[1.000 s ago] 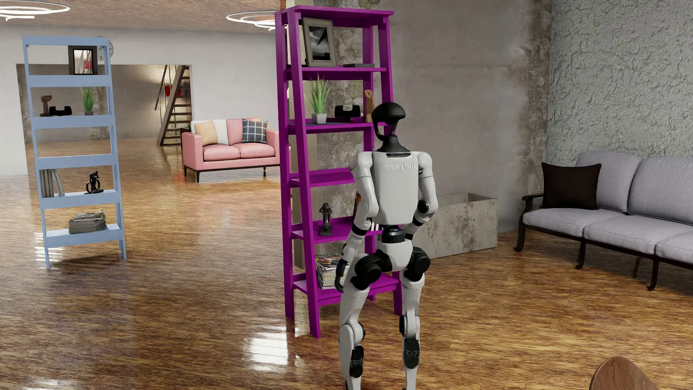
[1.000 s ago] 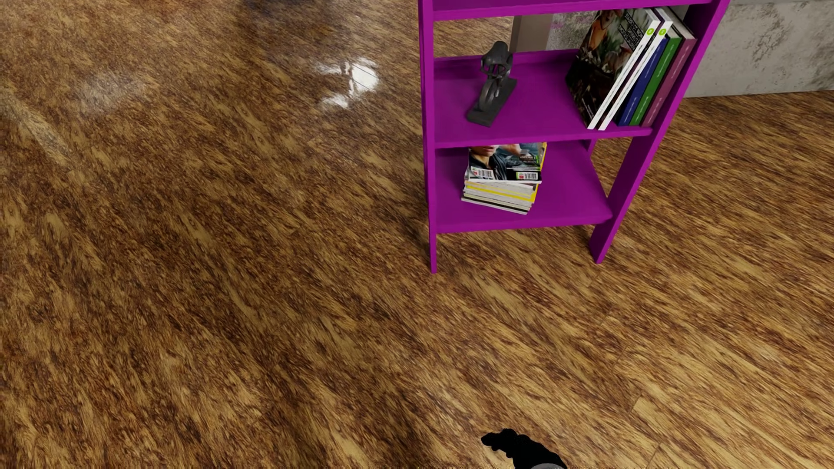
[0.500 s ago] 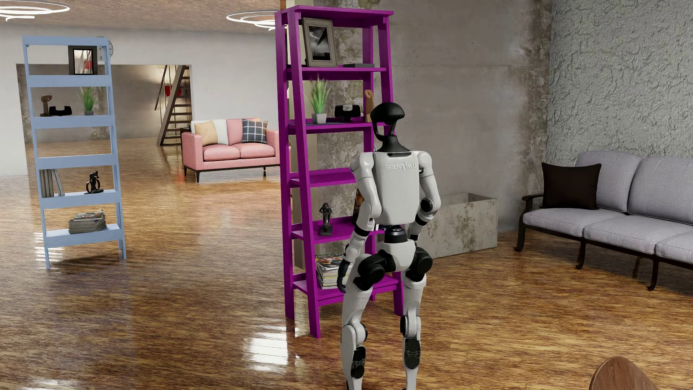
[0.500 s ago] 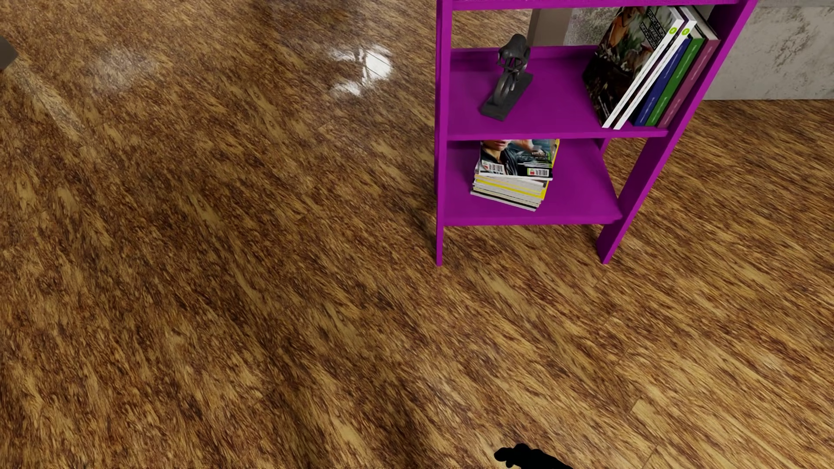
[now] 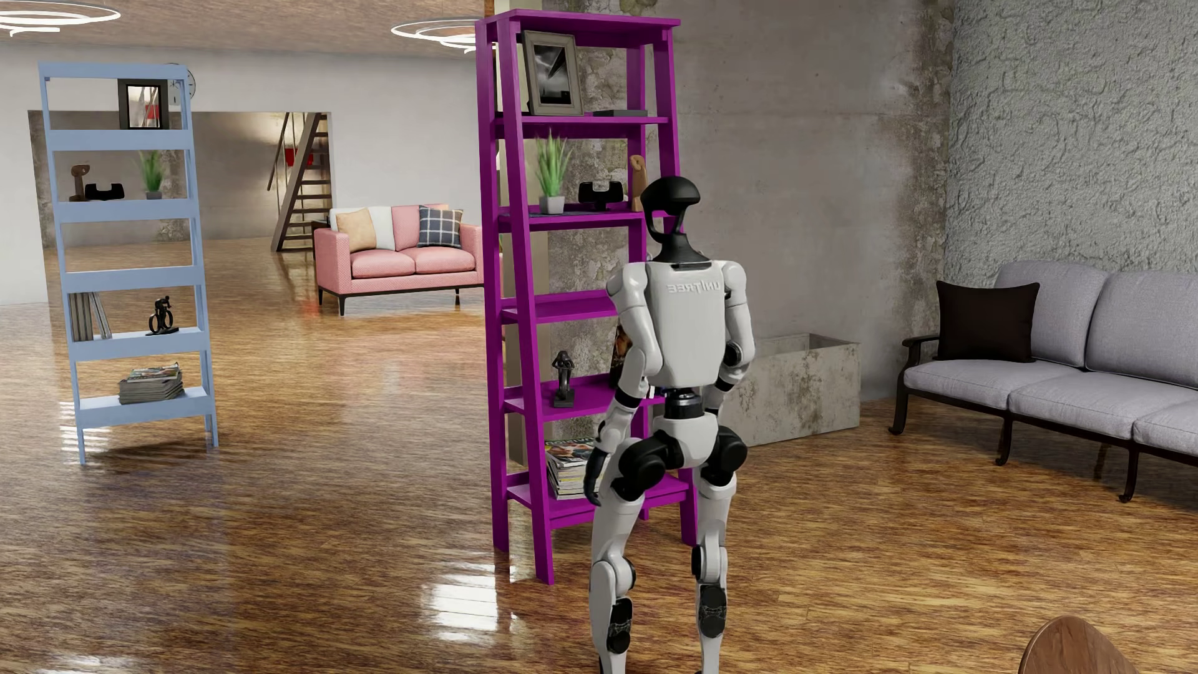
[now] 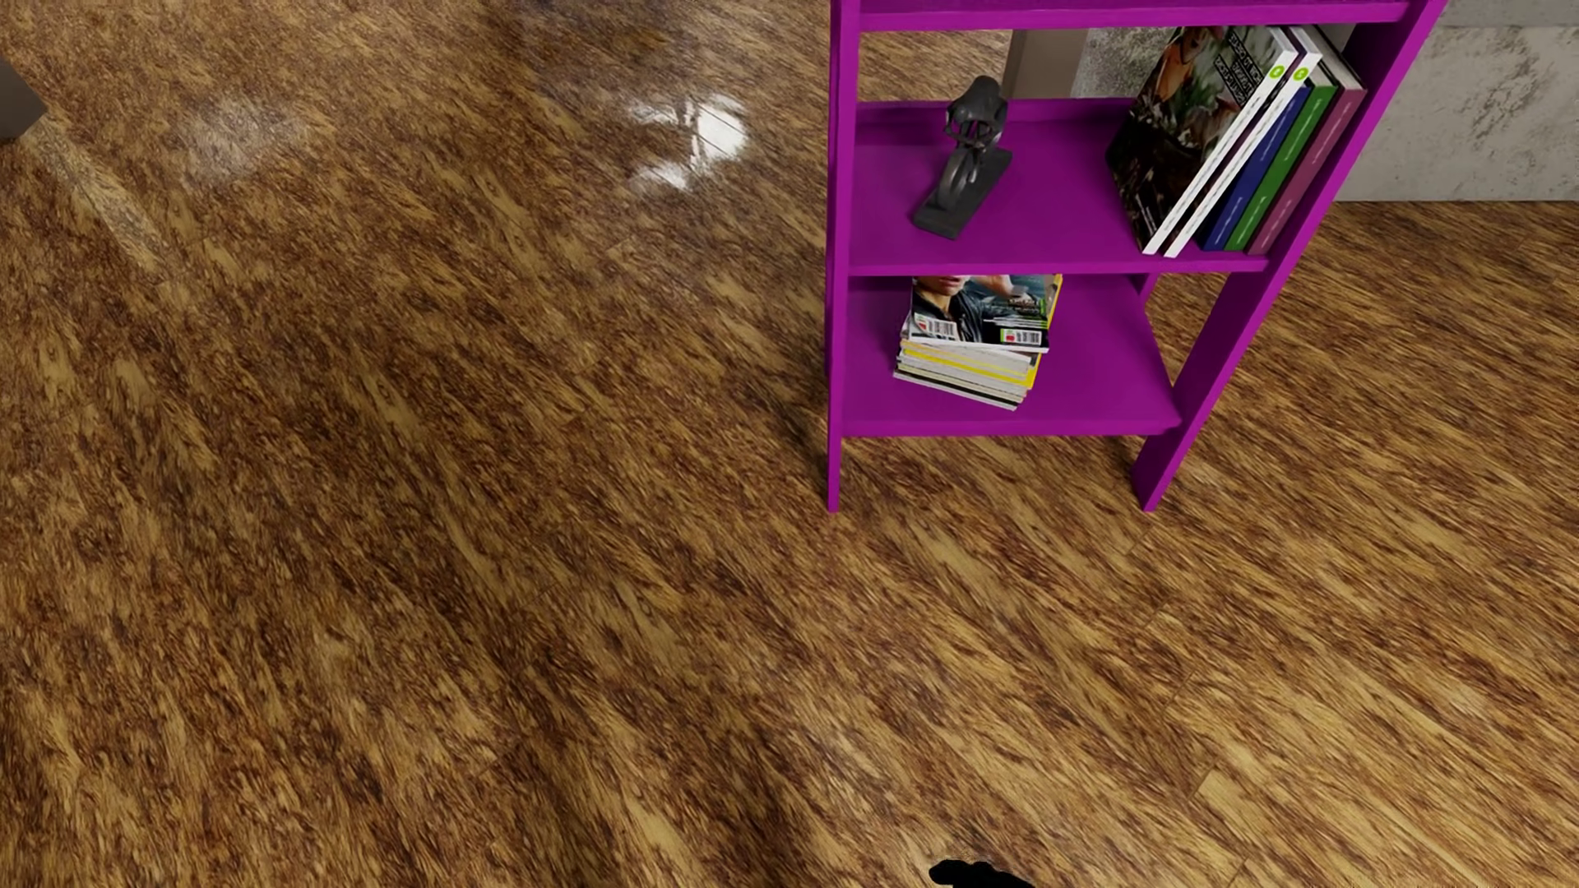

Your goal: Move towards the dark pink shelves

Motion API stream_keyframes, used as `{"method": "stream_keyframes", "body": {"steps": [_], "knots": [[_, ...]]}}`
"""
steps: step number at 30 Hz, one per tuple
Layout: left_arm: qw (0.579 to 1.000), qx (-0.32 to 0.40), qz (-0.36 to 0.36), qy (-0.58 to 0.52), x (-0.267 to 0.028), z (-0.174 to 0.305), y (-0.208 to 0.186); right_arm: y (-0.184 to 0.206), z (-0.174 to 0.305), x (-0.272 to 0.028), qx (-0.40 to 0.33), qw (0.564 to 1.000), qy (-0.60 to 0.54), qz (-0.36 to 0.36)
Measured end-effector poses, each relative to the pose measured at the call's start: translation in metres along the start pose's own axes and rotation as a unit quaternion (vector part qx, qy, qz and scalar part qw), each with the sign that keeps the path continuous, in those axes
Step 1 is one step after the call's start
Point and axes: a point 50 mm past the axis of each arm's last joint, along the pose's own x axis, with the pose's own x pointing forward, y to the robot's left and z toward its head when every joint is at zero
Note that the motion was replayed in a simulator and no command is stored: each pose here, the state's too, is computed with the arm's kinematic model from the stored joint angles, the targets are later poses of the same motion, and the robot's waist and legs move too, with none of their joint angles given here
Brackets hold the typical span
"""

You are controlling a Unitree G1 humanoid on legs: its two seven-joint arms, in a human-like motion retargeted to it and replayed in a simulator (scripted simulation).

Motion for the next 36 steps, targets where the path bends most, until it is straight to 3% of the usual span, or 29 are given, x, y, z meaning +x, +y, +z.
{"method": "stream_keyframes", "body": {"steps": [5,14,20,27,31,36], "knots": [[1.000,-0.002,0.001,-0.008,0.002,0.005,0.002,0.015,-0.011,0.005,-0.033,0.998,0.036,0.039],[0.999,0.019,-0.002,0.033,0.003,-0.016,0.004,0.015,-0.004,0.000,-0.028,0.999,-0.004,0.018],[1.000,0.013,-0.002,-0.007,-0.001,-0.003,-0.002,0.001,-0.001,-0.003,-0.043,0.999,-0.026,0.001],[0.999,0.045,-0.018,0.006,-0.003,-0.012,-0.006,-0.019,0.036,0.000,-0.039,0.996,-0.080,-0.029],[0.999,0.030,-0.004,0.028,0.003,-0.009,-0.002,-0.006,0.012,0.004,0.002,0.999,-0.021,-0.028],[0.998,0.010,0.025,-0.061,0.004,0.030,0.005,0.008,-0.042,0.001,-0.032,0.997,0.061,0.032]]}}
